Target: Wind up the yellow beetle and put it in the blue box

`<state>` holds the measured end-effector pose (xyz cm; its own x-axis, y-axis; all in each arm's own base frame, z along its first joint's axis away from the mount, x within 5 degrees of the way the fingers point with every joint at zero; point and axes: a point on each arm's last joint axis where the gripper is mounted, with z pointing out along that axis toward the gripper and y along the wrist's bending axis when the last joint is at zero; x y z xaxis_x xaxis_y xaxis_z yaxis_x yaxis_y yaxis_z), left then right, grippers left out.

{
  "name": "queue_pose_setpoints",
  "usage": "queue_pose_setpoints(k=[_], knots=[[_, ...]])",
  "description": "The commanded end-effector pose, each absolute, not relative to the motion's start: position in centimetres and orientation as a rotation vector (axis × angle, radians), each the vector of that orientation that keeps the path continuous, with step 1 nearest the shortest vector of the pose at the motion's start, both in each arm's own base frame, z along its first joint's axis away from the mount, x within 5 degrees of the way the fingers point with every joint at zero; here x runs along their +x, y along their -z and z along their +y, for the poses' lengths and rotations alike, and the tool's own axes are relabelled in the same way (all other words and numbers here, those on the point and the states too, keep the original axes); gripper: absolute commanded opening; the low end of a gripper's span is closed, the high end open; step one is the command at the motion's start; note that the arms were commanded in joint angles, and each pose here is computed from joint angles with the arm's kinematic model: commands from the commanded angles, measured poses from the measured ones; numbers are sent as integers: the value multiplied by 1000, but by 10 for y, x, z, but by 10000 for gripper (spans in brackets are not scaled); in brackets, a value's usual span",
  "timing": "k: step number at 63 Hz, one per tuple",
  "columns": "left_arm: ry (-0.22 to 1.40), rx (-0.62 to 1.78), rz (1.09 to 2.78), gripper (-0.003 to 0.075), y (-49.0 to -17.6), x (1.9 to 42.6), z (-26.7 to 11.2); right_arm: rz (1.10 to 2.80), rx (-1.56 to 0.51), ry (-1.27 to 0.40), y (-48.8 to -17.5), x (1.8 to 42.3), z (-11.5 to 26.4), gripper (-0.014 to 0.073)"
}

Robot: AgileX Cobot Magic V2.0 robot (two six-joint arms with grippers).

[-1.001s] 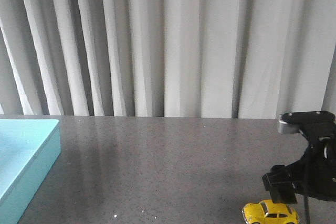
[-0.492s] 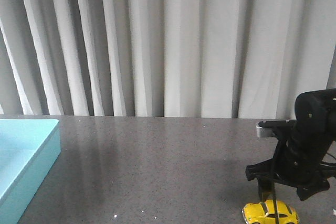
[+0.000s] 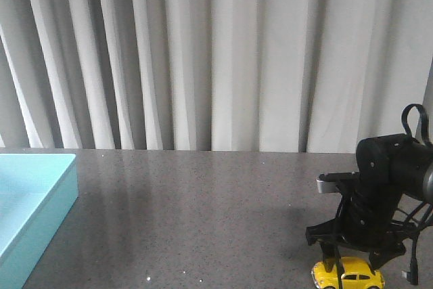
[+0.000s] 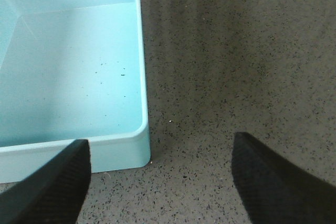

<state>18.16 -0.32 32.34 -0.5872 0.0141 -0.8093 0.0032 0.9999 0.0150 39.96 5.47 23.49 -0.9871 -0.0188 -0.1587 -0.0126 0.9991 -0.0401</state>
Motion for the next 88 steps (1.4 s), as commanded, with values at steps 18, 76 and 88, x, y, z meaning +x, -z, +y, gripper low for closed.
queue_pose_setpoints(k=[18, 76, 88], knots=[[5, -1, 2101, 538, -340, 185, -4, 2933, -64, 32, -243, 405, 53, 558], [5, -1, 2101, 538, -340, 185, -4, 3029, 196, 61, -241, 381, -123, 558], [5, -1, 2101, 538, -340, 185, -4, 3018, 172, 83, -242, 375, -144, 558]])
